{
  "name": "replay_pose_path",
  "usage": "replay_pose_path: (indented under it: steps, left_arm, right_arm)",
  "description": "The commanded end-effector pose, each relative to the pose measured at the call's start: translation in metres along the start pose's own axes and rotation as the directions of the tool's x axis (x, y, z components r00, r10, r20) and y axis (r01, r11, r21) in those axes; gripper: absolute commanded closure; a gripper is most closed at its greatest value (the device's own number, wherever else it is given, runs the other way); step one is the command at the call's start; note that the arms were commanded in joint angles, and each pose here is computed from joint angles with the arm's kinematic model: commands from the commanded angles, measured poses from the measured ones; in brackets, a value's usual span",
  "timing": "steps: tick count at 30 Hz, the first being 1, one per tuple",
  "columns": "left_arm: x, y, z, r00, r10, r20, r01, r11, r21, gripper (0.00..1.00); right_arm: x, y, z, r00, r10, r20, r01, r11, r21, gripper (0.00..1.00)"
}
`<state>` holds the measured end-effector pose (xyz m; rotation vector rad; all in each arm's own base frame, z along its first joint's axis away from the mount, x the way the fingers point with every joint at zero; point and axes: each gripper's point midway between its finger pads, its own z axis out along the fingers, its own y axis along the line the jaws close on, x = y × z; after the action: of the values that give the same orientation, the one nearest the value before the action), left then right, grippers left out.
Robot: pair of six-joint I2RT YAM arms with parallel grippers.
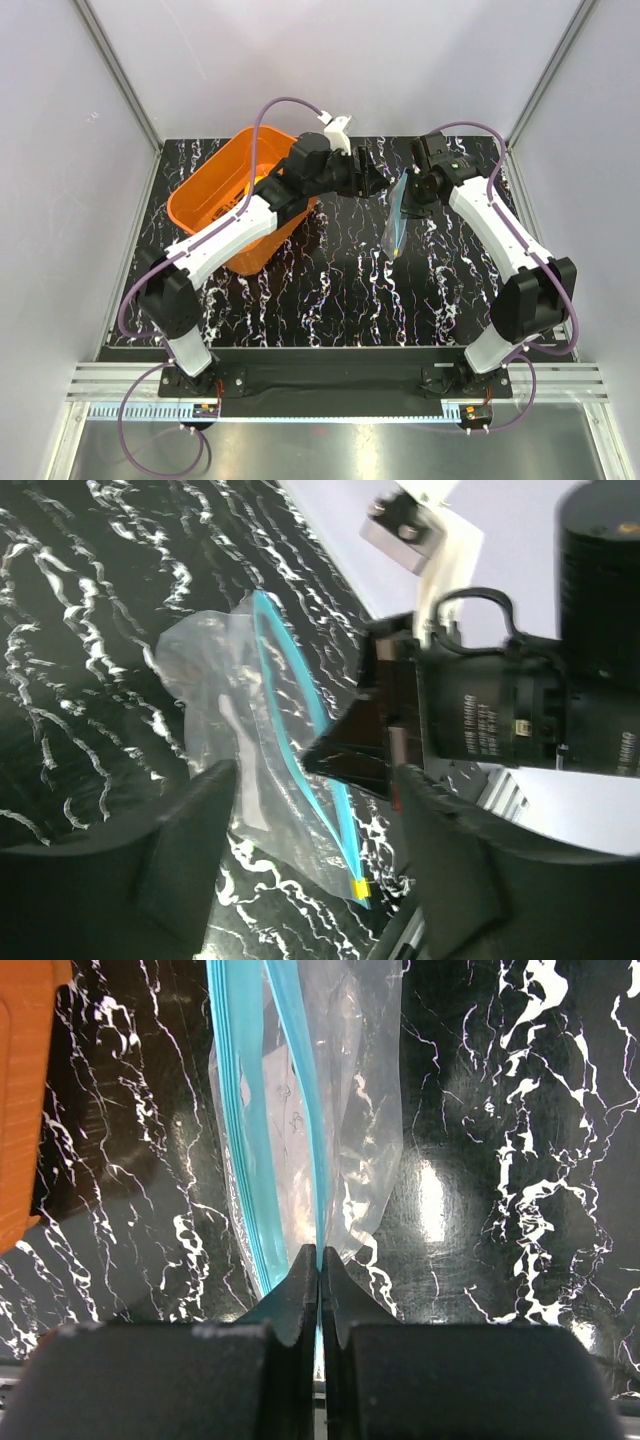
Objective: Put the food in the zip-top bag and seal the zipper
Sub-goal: Pick up the zipper food storage bag at the center of the board, then open the zipper of the food storage bag.
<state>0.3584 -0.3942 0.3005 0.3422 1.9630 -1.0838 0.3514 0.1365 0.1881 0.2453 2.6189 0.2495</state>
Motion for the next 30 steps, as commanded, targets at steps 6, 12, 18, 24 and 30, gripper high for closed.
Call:
replay_pose_path:
  steps: [6, 12, 18, 24, 30]
  left_arm:
    - [0.009, -0.007, 0.016, 0.999, 0.011, -0.051, -0.009, 0.999, 0.035, 0.59]
    - [0.025, -0.005, 0.028, 0.994, -0.023, -0.105, 0.026, 0.999, 0.035, 0.8]
    - [0.025, -0.012, 0.035, 0.993, -0.048, -0.106, 0.055, 0.996, 0.067, 0.79]
    - [0.034, -0.012, 0.043, 0.989, -0.082, -0.124, 0.091, 0.993, 0.07, 0.67]
    - [0.038, -0.011, 0.052, 0.986, -0.093, -0.137, 0.103, 0.992, 0.072, 0.61]
  right_arm:
    - [-0.017, 0.012, -0.013, 0.998, 0.027, 0.052, -0.026, 0.999, -0.024, 1.0]
    - [-0.016, 0.014, -0.015, 0.998, 0.035, 0.051, -0.033, 0.999, -0.038, 1.0]
    - [-0.014, 0.016, -0.014, 0.998, 0.041, 0.047, -0.039, 0.998, -0.05, 1.0]
    - [-0.017, 0.019, -0.016, 0.998, 0.039, 0.052, -0.036, 0.998, -0.06, 1.0]
    - [-0.016, 0.019, -0.017, 0.998, 0.04, 0.052, -0.037, 0.997, -0.065, 1.0]
